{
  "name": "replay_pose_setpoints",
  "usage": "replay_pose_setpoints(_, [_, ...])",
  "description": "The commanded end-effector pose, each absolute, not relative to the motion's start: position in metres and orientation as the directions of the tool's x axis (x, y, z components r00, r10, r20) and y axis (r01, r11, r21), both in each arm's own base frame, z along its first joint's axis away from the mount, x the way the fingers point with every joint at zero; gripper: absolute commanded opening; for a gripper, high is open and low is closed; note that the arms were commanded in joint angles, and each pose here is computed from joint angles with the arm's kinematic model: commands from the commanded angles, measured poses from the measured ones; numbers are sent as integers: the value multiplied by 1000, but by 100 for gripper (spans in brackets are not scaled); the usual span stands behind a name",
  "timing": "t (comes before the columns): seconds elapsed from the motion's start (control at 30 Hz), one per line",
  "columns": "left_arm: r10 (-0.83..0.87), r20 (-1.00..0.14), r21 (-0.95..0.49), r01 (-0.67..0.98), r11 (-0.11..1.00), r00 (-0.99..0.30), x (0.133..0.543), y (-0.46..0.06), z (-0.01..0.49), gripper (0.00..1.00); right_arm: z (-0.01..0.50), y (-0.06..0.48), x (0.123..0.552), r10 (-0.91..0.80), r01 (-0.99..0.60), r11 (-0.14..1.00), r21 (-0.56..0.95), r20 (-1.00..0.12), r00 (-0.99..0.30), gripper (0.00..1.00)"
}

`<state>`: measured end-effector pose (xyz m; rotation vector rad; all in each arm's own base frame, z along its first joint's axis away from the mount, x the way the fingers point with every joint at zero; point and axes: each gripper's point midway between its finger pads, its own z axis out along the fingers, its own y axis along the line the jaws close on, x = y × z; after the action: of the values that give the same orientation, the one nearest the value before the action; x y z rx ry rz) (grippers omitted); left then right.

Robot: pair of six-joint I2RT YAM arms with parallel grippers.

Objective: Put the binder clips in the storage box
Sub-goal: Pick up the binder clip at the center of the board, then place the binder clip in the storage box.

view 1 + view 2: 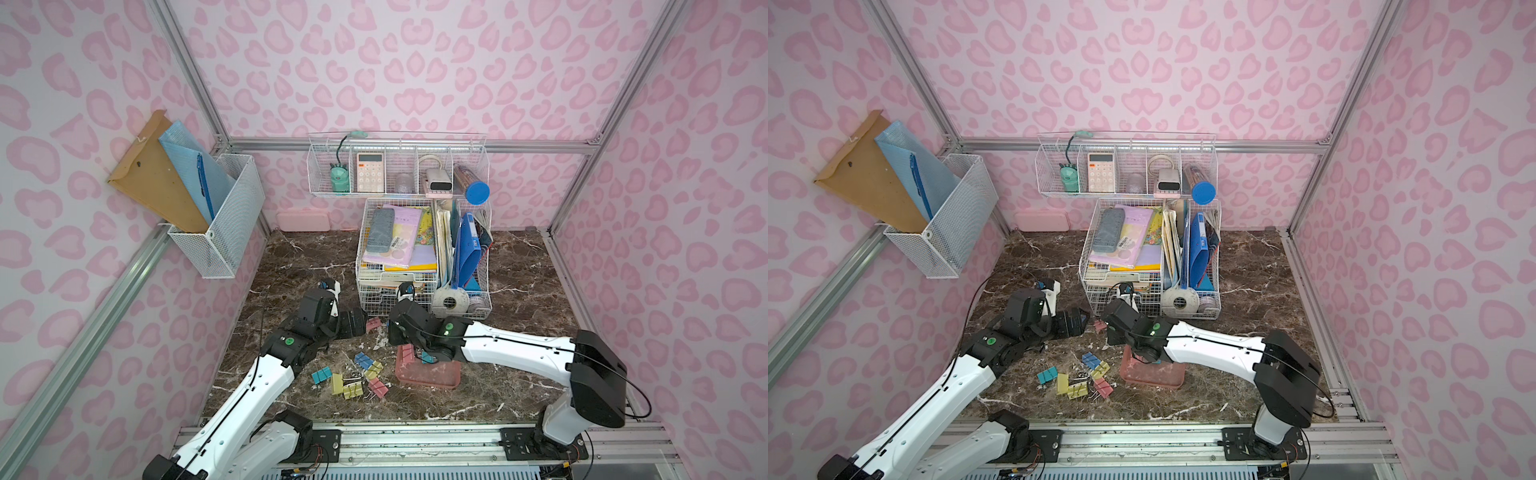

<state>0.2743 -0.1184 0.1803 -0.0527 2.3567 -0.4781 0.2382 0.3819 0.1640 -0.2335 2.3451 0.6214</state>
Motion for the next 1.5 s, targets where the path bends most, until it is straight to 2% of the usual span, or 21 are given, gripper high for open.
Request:
replay_pose_setpoints(0.0, [-157, -648, -342, 101, 934, -745, 273, -118, 180, 99, 179, 362, 228, 109, -251, 872, 421, -665, -738, 0])
replay_pose_setpoints(0.17, [-152, -653, -342, 110, 933, -742, 275, -119, 180, 99, 180, 312, 195, 151, -185, 888, 420, -648, -746, 0])
replay_pose_setpoints(0.27, [-147, -657, -339, 116, 934, -739, 277, -120, 180, 99, 164, 278, 184, 165, -140, 903, 406, -629, -760, 0])
replay_pose_setpoints(0.5, [-151, -648, -349, 115, 930, -747, 277, -122, 178, 99, 120, 229, 197, 173, -50, 942, 332, -608, -775, 0])
replay_pose_setpoints(0.87, [-153, -647, -341, 104, 934, -747, 273, -118, 176, 99, 100, 253, 201, 202, -58, 902, 428, -537, -819, 0])
replay_pose_setpoints(1.3, [-155, -636, -349, 103, 932, -756, 273, -120, 172, 99, 72, 264, 211, 237, -13, 898, 440, -507, -829, 0])
replay_pose_setpoints(1.37, [-156, -635, -349, 101, 932, -757, 273, -120, 171, 99, 68, 261, 210, 237, -4, 903, 430, -505, -830, 4])
replay_pose_setpoints(1.47, [-157, -632, -352, 101, 931, -759, 273, -120, 171, 100, 65, 258, 210, 240, 6, 906, 424, -500, -832, 17])
